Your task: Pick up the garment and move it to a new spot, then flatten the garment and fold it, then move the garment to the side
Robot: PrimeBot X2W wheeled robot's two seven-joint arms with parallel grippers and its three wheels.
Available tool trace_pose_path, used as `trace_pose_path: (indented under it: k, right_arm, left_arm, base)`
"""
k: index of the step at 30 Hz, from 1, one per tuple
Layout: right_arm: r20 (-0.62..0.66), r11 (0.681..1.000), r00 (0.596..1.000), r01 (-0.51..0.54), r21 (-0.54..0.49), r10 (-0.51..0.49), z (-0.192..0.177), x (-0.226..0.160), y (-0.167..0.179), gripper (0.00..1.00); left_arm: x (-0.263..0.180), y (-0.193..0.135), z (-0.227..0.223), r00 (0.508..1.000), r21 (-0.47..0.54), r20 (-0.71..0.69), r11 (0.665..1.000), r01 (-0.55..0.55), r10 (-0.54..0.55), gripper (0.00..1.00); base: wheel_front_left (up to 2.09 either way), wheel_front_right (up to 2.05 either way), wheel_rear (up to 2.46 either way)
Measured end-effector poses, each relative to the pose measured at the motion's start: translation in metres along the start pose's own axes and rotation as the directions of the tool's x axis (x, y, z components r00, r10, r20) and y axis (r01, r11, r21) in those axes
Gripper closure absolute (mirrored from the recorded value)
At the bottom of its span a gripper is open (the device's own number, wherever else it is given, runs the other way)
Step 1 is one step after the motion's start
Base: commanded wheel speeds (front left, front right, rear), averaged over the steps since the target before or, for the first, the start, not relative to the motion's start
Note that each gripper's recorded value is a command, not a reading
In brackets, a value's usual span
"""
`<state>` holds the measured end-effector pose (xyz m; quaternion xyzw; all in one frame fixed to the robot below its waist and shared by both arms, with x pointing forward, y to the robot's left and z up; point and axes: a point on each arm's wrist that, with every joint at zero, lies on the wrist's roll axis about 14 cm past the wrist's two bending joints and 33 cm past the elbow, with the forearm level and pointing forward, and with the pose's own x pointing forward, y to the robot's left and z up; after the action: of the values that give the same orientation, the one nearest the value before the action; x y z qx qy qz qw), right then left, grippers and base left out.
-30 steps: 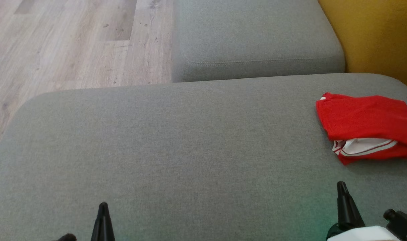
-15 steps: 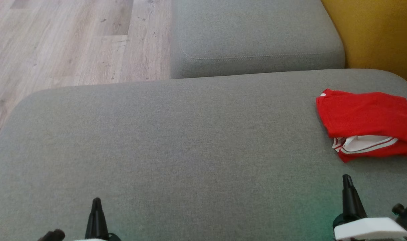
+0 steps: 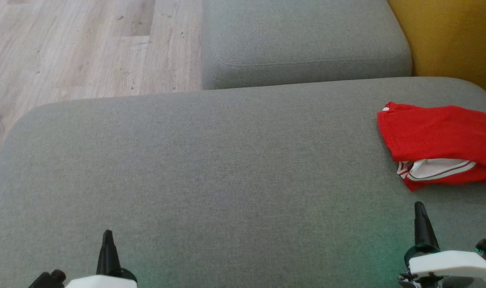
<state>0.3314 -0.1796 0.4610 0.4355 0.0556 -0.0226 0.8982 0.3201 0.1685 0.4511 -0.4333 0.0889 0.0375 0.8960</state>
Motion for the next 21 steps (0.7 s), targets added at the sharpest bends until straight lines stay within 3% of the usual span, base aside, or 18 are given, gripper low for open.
trace_pose_path:
  k: [12, 21]
  right_arm:
    - [0.008, 0.989, 1.000, 0.011, 0.150, -0.013, 0.007, 0.009, -0.002, 1.00]
    - [0.006, 0.962, 1.000, 0.024, 0.272, -0.027, 0.009, 0.013, -0.005, 1.00]
  left_arm:
    - [0.011, -0.003, 0.006, 1.000, -0.143, -0.004, 0.990, 0.009, -0.010, 1.00]
    - [0.020, -0.006, 0.011, 1.000, -0.263, -0.005, 0.965, 0.022, -0.024, 1.00]
  base:
    - [0.00, 0.00, 0.00]
    - [0.00, 0.00, 0.00]
